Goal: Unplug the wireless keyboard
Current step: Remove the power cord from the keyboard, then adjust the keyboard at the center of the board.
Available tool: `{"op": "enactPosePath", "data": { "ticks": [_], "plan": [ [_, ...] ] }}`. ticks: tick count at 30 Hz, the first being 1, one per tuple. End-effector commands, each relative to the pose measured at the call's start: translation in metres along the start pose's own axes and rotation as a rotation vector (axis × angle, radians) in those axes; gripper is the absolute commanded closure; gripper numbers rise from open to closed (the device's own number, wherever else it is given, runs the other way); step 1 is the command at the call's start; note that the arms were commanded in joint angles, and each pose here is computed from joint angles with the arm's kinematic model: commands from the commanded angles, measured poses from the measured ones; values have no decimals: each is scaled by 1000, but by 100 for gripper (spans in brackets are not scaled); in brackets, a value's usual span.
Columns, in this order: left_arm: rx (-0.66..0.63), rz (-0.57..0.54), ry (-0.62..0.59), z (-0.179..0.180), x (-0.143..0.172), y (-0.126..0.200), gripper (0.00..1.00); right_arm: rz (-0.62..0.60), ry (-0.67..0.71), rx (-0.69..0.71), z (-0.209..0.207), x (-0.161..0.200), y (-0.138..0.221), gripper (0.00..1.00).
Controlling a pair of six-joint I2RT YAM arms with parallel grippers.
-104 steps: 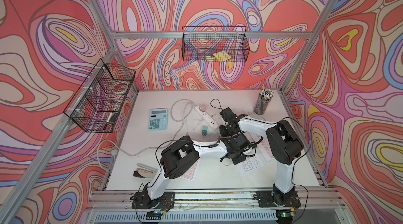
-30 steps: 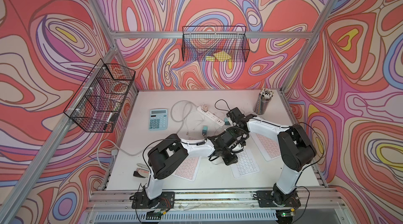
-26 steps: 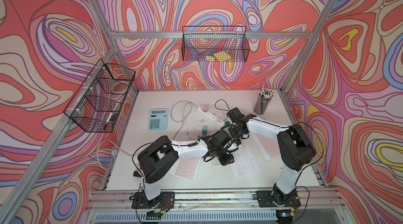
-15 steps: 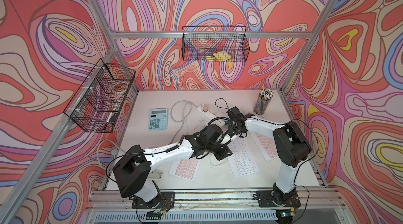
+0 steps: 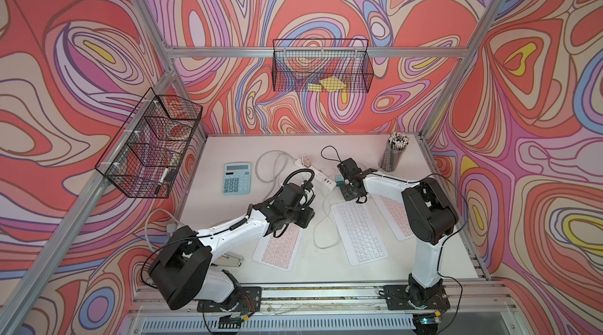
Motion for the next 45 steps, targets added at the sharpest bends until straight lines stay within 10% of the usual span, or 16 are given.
{"op": "enactPosePath", "data": {
  "ticks": [1,22,45],
  "plan": [
    [-84,-13,96,21,4,6,56,143,14,-51,5,42,-9,72],
    [-199,4,268,69,30,10,56,273,-16,-34,-7,80,11,69],
    [-192,-60,483,97,40,24,56,17,-66,-371,37,-1,87,71]
  ]
}}
Point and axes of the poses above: each gripper's point midway between its finger pads, its own y axis back along the fingers, its own z axis along the line the jaws close on, x = y × z, the point moved 2 cm from there along y, back along the fingers, and after that the axes turned 14 degrees about -y, right-handed, at the moved point
